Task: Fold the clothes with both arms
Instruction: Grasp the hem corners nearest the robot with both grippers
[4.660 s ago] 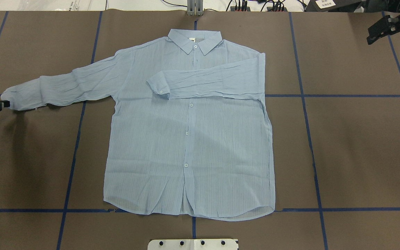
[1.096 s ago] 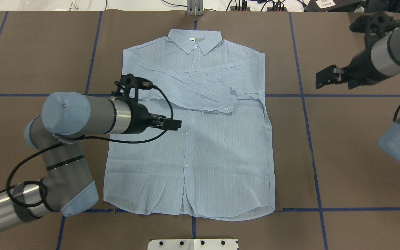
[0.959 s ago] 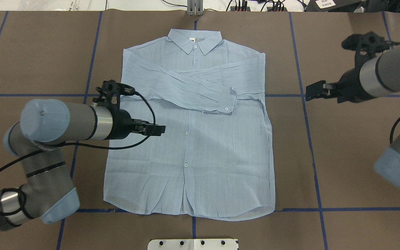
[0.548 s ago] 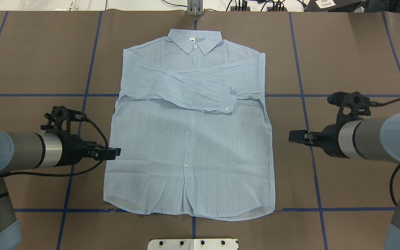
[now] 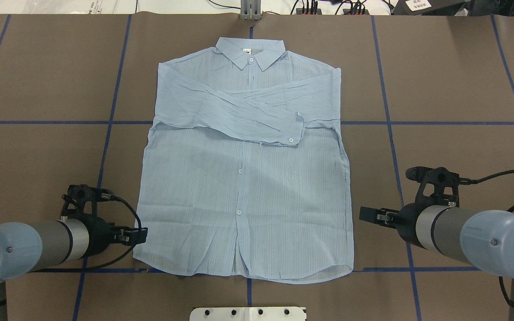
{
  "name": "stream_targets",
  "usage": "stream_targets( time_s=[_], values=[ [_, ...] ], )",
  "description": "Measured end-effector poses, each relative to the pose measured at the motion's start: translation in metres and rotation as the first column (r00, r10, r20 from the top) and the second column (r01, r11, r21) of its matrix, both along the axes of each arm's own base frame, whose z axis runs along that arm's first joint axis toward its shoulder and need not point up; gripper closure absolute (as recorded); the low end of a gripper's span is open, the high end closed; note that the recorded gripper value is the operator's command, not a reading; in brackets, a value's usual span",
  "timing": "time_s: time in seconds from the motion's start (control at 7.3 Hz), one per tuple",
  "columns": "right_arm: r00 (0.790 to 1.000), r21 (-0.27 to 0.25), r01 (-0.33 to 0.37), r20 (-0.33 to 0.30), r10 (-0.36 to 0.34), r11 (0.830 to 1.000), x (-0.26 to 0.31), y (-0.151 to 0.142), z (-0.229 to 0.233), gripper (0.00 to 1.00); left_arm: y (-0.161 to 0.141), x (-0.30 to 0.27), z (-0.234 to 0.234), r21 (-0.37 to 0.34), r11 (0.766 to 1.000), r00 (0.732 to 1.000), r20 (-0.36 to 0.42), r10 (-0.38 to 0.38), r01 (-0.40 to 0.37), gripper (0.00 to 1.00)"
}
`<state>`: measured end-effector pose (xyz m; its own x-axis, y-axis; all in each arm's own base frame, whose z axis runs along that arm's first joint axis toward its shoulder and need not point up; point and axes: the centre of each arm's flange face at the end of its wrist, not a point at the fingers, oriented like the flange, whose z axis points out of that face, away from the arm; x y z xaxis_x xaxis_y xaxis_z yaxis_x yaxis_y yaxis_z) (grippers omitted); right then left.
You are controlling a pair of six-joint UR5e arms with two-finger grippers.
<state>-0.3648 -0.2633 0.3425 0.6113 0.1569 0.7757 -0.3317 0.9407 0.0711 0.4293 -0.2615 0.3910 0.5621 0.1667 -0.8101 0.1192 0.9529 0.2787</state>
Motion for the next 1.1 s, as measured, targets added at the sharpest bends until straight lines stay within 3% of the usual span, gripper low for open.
stream_targets(
  time_s=[0.14,0.55,1.1],
  values=[
    [1.0,0.001,0.001,0.0,-0.001,1.0,-0.001,0.001,0.0,0.0,0.008,0.009,-0.001,-0.007,1.0,1.0,0.019,0.004,-0.004,0.59],
    [1.0,0.001,0.003,0.0,-0.003,1.0,-0.002,0.003,0.0,0.0,0.021,0.037,-0.015,-0.052,0.999,0.997,0.07,0.014,-0.01,0.58],
    [1.0,0.003,0.003,-0.002,-0.003,1.0,-0.004,0.004,0.001,0.0,0.023,0.039,-0.009,-0.062,0.998,0.995,0.102,0.016,-0.01,0.57]
  ],
)
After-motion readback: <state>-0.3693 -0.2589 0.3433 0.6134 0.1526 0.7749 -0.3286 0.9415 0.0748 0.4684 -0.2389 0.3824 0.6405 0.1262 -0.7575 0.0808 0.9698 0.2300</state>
